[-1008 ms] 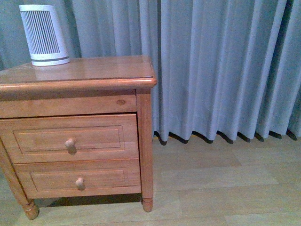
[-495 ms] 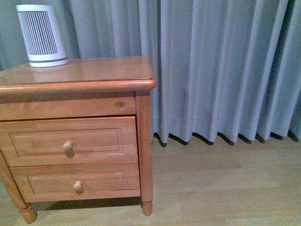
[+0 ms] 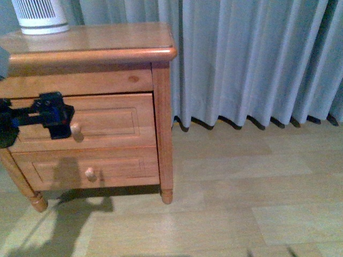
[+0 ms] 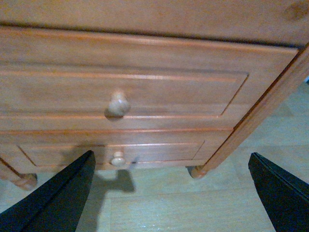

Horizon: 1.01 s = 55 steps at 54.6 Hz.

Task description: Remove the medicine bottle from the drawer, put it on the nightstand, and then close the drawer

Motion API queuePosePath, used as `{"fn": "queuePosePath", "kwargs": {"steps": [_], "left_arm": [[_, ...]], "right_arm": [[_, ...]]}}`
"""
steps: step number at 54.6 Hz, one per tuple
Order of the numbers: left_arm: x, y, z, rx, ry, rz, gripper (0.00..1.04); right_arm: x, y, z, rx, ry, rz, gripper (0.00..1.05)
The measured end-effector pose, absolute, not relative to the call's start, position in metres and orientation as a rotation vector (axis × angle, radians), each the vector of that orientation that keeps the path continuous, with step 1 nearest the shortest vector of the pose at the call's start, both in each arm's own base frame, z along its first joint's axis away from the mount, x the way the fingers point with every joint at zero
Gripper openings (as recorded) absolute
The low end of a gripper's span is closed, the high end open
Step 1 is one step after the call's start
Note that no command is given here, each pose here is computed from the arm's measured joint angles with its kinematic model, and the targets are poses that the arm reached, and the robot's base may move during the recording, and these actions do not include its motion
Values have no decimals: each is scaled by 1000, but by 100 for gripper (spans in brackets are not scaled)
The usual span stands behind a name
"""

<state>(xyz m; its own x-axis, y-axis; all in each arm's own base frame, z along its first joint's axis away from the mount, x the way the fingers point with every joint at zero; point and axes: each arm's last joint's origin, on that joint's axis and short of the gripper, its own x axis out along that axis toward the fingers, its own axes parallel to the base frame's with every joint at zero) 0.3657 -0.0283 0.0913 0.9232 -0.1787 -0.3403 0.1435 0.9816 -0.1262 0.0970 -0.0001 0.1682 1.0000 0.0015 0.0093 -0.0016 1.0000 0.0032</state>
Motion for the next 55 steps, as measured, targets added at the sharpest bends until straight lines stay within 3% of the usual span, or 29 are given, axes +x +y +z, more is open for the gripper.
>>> {"fn": "queuePosePath", "kwargs": {"steps": [14, 26, 55], "left_arm": [[401, -35, 45, -74, 410, -124, 98], [428, -27, 50, -61, 341, -91, 98], [451, -24, 43, -46, 317, -76, 98]], "right_arm": [[97, 0, 168, 3, -9, 1, 98], [97, 0, 168, 3, -9, 1, 98], [97, 0, 168, 3, -9, 1, 98]]}}
